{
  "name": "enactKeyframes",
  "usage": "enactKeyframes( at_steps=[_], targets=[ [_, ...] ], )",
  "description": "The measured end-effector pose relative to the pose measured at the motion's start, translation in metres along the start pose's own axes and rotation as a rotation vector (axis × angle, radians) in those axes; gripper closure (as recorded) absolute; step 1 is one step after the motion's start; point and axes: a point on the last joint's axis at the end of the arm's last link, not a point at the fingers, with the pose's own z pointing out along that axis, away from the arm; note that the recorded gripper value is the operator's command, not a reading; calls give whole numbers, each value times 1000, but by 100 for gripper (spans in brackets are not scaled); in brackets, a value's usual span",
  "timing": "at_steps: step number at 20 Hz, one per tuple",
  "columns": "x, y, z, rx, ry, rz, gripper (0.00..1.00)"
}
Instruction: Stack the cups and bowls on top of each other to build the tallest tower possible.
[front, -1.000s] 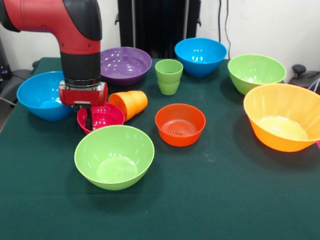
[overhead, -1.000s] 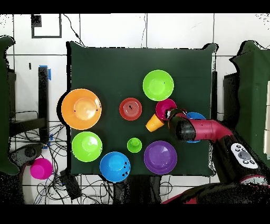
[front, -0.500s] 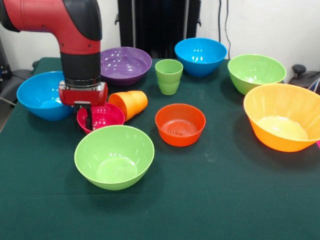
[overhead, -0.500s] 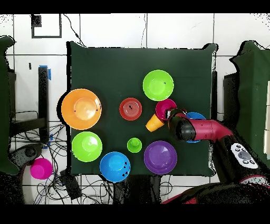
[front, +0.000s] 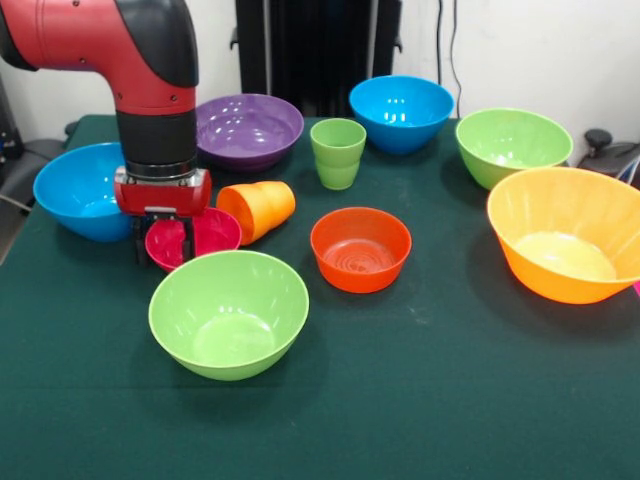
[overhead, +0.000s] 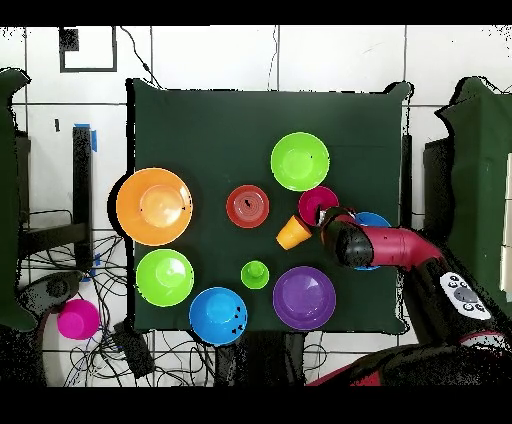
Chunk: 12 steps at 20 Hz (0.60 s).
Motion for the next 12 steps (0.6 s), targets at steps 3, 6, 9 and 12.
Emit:
enactKeyframes(
  at_steps=[3,6,9,12],
  targets=[
    [0,0,0,-2,1,9,0],
    [-1,-1,0,-4,2,23,0],
    [-1,-3,0,-6,3,37,0],
    [-3,-4,-10,-1,6,48,0]
  ],
)
